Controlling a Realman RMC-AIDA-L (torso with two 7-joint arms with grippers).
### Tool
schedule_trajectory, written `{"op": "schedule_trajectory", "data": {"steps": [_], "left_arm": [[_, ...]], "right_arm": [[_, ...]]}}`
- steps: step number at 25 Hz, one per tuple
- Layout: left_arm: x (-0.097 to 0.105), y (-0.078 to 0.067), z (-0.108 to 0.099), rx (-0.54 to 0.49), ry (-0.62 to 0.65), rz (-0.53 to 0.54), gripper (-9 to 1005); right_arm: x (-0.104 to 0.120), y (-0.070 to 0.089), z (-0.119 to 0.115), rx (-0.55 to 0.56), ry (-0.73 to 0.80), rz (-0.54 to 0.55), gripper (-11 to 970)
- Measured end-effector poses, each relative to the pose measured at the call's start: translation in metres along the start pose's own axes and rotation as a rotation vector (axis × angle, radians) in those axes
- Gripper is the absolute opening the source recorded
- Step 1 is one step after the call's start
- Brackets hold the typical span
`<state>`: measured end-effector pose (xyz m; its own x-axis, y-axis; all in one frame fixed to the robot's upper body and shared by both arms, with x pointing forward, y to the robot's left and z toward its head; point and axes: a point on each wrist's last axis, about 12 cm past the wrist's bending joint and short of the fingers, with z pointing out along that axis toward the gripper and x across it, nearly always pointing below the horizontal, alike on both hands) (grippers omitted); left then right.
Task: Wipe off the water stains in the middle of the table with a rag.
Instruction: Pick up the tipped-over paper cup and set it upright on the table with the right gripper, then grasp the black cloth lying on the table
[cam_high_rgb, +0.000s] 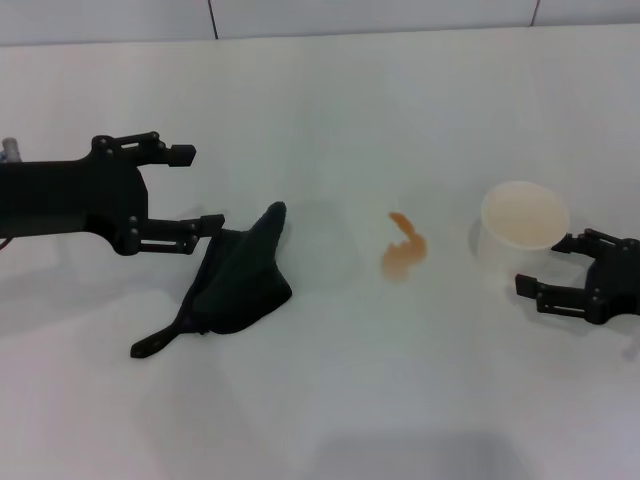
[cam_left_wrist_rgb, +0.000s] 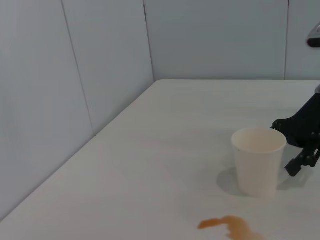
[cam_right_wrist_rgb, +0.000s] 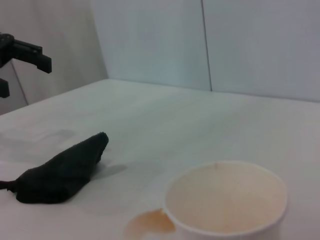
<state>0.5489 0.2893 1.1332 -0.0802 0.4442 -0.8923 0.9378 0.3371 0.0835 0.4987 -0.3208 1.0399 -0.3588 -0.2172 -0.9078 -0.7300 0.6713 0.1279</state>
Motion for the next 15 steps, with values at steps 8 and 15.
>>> {"op": "schedule_trajectory", "data": {"steps": [8,15], "left_arm": [[0.0,0.0,0.0,-0.002,-0.003,0.0,861],[0.001,0.0,-0.001,-0.01,-0.001,-0.002,861]], "right_arm": [[0.006,0.006,-0.014,0.009,-0.017,0.007,862],[0.003,0.007,-0.03,0.028,-0.058,0.002,861]]}}
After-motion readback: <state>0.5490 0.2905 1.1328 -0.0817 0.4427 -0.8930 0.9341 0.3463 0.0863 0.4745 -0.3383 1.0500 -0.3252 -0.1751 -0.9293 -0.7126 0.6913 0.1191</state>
